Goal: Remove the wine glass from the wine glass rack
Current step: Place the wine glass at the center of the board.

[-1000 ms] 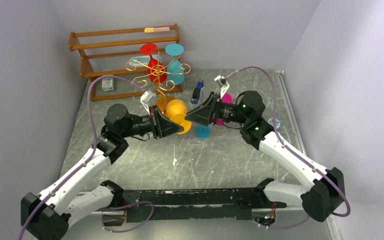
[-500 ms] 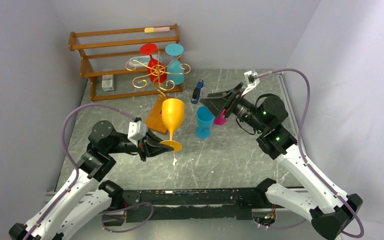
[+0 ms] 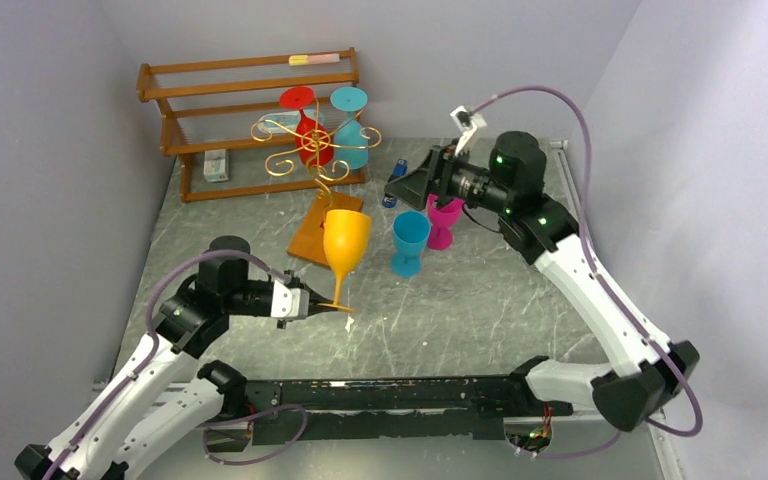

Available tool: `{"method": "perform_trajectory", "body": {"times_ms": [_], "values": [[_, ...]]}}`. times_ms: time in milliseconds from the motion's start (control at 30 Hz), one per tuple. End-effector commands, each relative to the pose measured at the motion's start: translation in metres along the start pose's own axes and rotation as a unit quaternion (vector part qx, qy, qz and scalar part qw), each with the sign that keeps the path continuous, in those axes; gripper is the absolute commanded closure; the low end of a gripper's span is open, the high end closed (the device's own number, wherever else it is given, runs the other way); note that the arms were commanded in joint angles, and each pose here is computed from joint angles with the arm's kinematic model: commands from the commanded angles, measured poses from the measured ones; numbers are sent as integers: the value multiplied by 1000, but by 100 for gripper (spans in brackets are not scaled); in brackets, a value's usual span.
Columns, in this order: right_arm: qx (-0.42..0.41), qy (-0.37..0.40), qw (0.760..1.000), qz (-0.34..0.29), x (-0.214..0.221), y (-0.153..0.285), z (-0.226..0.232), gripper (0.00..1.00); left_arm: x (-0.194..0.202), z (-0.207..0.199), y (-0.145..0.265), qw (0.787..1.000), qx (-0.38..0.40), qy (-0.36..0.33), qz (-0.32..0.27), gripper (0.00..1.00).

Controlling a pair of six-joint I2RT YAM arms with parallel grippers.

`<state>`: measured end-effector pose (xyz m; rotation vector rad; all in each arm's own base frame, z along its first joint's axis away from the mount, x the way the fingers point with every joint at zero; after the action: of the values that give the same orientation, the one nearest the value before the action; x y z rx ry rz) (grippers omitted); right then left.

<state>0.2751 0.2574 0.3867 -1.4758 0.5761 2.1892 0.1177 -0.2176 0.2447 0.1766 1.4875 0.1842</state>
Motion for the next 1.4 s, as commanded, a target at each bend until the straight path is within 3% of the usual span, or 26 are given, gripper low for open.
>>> {"method": "perform_trajectory", "body": {"times_ms": [0,167,500,733,1033,1367], "values": [[-109,-36,989,99,31,-3,26,29,3,10,4,991,-9,-135,19,95],[-148,-38,983,101,30,-4,36,32,12,14,1,987,-3,-160,33,95],[-208,-49,971,106,33,-4,51,32,38,30,-4,967,-22,-210,139,95],[-189,-69,967,154,50,-18,43,34,26,35,-19,954,-55,-258,139,95],[-206,-58,955,203,70,-29,65,46,46,38,-17,946,-48,-262,183,95],[-180,-80,950,241,84,-36,59,61,68,45,-13,939,-61,-256,222,95]]}}
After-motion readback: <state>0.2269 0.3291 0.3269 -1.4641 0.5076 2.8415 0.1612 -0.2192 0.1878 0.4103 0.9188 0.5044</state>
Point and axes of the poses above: each gripper's point midway between its finger pads, its own y axis back along the fingers, its own z axis along the line the jaws close on, x = y × z, the point moved 1 cm from there along y, back along the fingers, and after that the axes turned 10 degrees about y, right-handed, at the moved point
